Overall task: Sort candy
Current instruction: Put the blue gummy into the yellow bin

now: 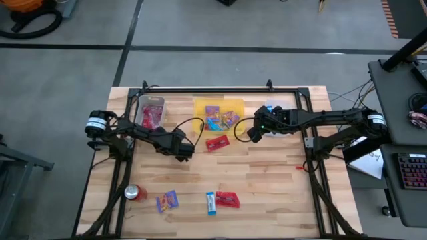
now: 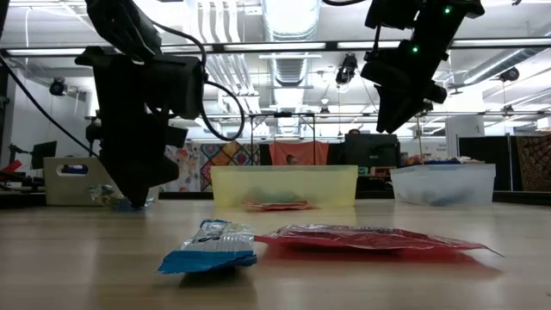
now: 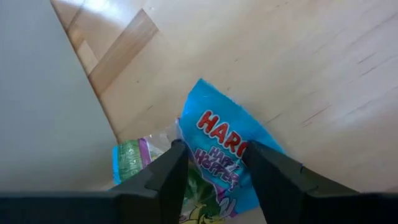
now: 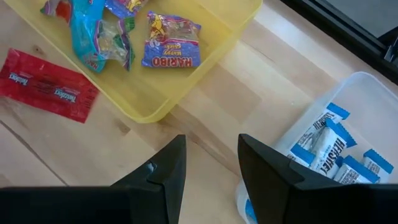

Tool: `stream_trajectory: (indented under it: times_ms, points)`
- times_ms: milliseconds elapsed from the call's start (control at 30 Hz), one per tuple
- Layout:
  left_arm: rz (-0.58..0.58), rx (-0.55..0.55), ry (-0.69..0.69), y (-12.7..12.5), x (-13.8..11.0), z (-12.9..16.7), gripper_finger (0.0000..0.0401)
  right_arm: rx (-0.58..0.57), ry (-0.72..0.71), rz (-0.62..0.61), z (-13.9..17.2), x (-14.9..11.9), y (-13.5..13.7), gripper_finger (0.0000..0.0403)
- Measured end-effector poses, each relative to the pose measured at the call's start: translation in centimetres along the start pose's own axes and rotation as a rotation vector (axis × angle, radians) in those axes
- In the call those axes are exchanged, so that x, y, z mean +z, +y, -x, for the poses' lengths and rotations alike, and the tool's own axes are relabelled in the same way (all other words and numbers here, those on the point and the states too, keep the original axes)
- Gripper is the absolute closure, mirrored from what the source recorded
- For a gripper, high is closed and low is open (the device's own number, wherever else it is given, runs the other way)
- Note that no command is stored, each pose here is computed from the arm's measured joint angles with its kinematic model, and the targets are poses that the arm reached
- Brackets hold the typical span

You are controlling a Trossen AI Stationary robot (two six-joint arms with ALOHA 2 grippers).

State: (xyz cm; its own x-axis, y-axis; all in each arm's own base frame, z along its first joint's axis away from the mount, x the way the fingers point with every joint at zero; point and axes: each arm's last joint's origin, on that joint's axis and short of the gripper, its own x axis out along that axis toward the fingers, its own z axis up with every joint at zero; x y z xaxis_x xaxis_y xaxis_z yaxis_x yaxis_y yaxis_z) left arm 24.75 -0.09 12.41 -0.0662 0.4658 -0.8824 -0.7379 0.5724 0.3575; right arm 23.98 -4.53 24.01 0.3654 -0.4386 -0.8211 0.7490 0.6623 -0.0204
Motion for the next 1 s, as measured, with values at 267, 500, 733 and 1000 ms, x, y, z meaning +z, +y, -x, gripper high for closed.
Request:
stream_trajectory:
  times_ms: [267,500,733,1000]
  points:
    - [-0.004,-0.006,0.008,-0.1,0.0,-0.1,0.0353,0.001,0.000,-0.001,0.0,0.0,0.0,0.0266]
    - [-0.012,0.003,-0.006,-0.1,-0.2,0.0,0.0394,0.005,0.000,0.005,0.0,0.0,0.1,0.0266]
    - [-0.040,-0.061,-0.053,-0.1,-0.8,1.8,0.0401,0.052,-0.006,0.085,0.8,-1.0,1.6,0.0266]
    - [-0.074,-0.198,-0.201,0.3,-1.9,5.8,0.0401,0.180,-0.088,0.202,2.2,-2.1,4.4,0.0266]
